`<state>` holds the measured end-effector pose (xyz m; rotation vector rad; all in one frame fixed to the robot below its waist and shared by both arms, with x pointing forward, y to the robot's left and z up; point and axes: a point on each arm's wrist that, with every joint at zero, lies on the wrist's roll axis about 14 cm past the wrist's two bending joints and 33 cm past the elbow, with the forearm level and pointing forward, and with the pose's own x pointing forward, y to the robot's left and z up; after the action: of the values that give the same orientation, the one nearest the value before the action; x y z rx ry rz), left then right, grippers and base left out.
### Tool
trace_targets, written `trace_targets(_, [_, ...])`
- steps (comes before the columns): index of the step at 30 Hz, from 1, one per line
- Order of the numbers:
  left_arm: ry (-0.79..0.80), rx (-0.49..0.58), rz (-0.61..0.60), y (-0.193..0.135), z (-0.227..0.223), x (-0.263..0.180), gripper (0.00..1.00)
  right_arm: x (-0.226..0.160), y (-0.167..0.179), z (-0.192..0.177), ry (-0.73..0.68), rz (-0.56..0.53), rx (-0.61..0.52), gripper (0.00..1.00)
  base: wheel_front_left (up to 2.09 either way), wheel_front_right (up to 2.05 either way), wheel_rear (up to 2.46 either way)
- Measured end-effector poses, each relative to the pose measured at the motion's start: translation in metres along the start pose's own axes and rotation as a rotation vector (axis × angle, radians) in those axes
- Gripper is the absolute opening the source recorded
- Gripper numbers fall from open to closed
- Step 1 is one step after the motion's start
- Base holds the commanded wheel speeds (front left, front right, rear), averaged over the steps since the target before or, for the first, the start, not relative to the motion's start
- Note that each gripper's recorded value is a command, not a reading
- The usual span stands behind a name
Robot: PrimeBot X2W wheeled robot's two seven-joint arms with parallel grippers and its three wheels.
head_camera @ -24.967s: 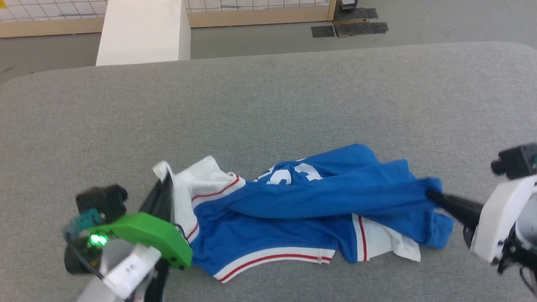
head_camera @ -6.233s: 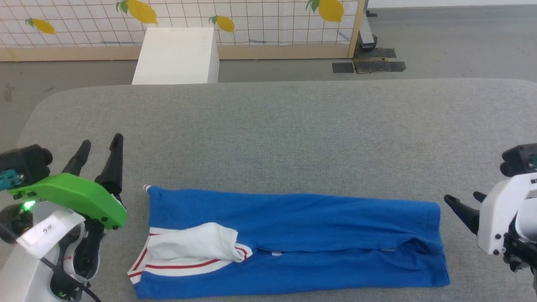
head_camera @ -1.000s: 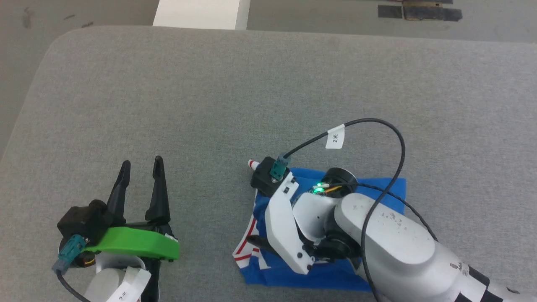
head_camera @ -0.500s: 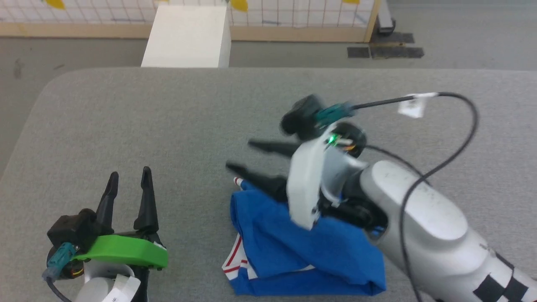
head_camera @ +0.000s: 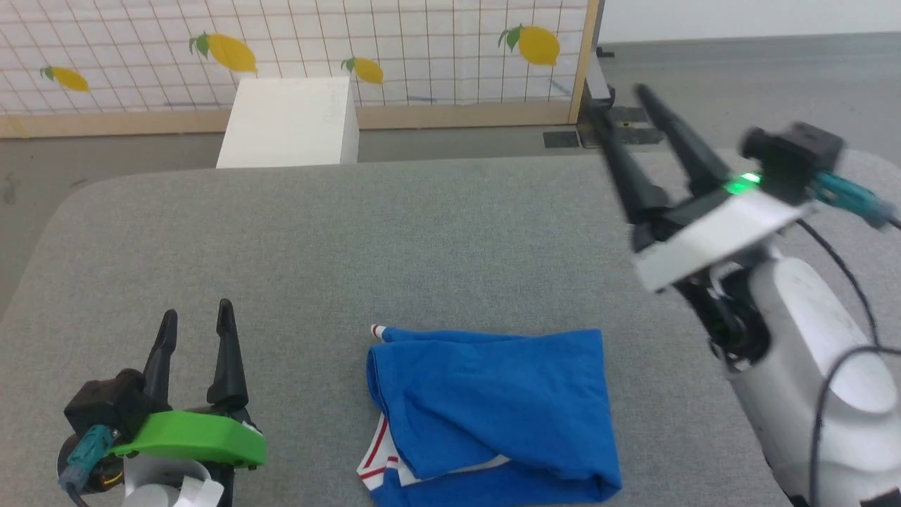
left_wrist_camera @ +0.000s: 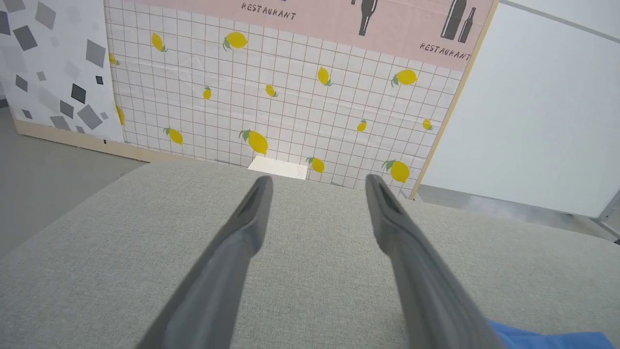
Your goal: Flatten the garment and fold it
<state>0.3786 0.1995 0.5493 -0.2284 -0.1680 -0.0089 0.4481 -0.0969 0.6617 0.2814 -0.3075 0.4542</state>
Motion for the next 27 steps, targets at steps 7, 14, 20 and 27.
trace_targets(7, [-0.023,0.027,-0.002,-0.002,0.010,-0.006,1.00,-0.054,-0.061,0.016,-0.121,-0.238,-0.066,1.00,0.00,0.00,0.00])
trace_targets(14, [0.020,0.076,-0.030,-0.006,0.004,-0.007,1.00,-0.104,-0.085,0.002,-0.110,-0.395,-0.102,1.00,0.00,0.00,0.00])
trace_targets(20, [0.069,0.085,-0.031,-0.006,-0.004,-0.008,1.00,-0.132,-0.089,-0.023,-0.033,-0.454,-0.112,1.00,0.00,0.00,0.00])
trace_targets(27, [0.095,0.062,-0.012,-0.001,-0.009,-0.011,1.00,-0.150,-0.088,-0.041,0.057,-0.476,-0.143,1.00,0.00,0.00,0.00])
